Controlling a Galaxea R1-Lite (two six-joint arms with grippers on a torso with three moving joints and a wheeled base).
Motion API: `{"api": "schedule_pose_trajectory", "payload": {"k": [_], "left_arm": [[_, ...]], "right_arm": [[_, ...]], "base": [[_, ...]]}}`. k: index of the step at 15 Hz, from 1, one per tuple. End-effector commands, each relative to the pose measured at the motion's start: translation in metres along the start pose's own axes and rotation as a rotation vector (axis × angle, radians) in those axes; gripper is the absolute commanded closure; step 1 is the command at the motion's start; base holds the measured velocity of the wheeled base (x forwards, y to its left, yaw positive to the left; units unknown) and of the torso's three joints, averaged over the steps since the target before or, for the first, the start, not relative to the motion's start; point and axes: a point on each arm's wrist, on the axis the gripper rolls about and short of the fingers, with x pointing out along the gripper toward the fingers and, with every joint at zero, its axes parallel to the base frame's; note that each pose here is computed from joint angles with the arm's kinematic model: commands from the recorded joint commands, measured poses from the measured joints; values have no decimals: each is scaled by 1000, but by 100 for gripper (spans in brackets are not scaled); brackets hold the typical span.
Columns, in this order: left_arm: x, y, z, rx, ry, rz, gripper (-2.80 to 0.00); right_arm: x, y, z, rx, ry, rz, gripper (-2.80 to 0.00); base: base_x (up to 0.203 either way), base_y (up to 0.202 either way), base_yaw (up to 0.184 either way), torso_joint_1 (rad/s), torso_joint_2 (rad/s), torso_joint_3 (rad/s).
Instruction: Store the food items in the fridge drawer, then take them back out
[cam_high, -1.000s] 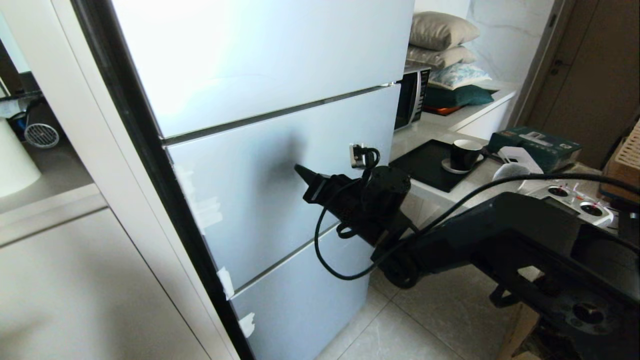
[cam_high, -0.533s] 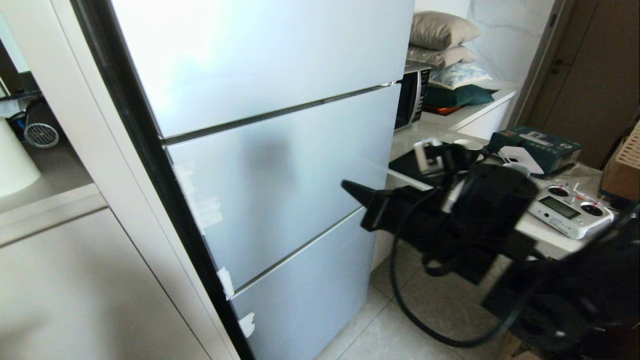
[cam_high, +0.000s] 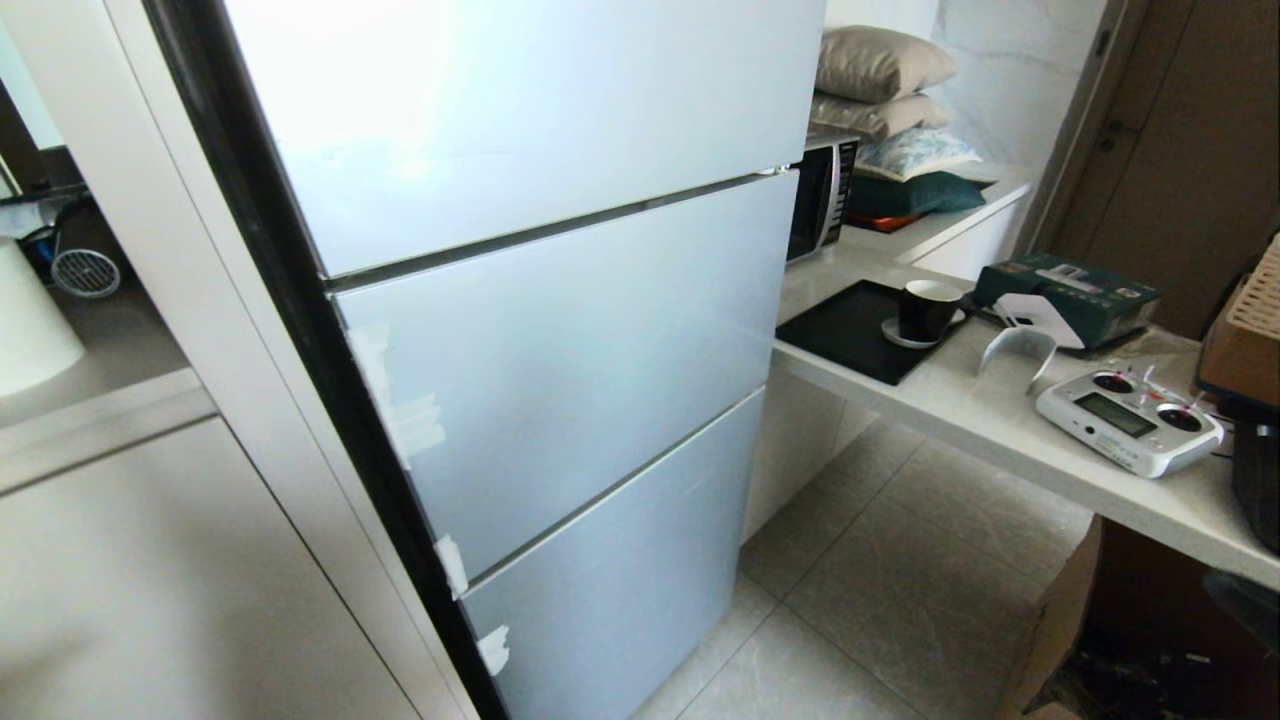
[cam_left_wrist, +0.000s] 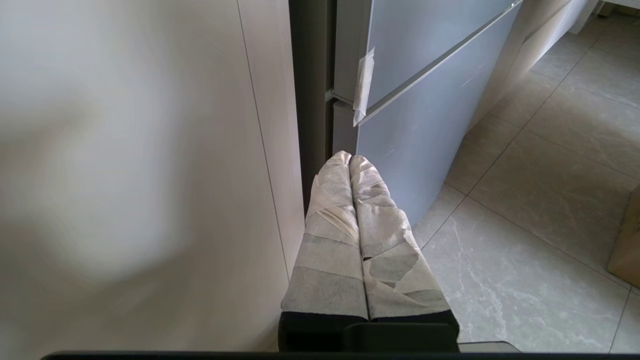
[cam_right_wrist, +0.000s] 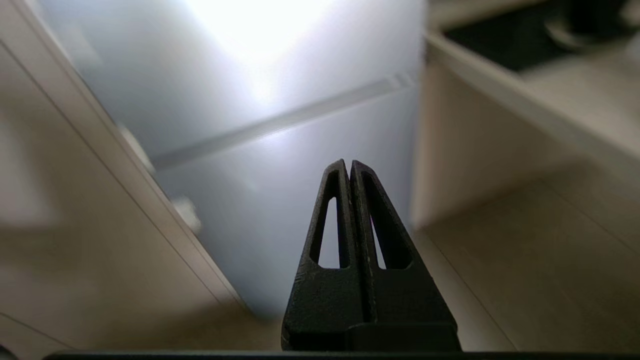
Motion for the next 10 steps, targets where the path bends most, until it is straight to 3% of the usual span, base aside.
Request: {"api": "schedule_pose_trajectory", "payload": {"k": [1,2,3,4,5,7,10], "left_arm": [[0,0,0,1,3,1,0],[0,0,0,0,3,1,0],[0,0,0,0,3,1,0],[0,0,0,1,2,1,0],[0,0,0,0,2,1,0],[0,0,0,0,2,1,0],[0,0,0,0,1,1,0]], "right_arm": [[-49,4,-41,-29,-11,-85,0],[-56,4,-59,-62,51,-138,0],[-60,2,-73,-144,113,-220,0],[-61,-1,-82,-206,145,-328,0],[-65,-1,-86,-237,121,-370,0],[-73,3,-91,-270,13,-353,0],[-72,3,-93,-218,-7,-362,0]], "base": [[0,0,0,0,0,0],[0,0,0,0,0,0],[0,0,0,0,0,0],[0,0,0,0,0,0],[0,0,0,0,0,0],[0,0,0,0,0,0],[0,0,0,0,0,0]]}}
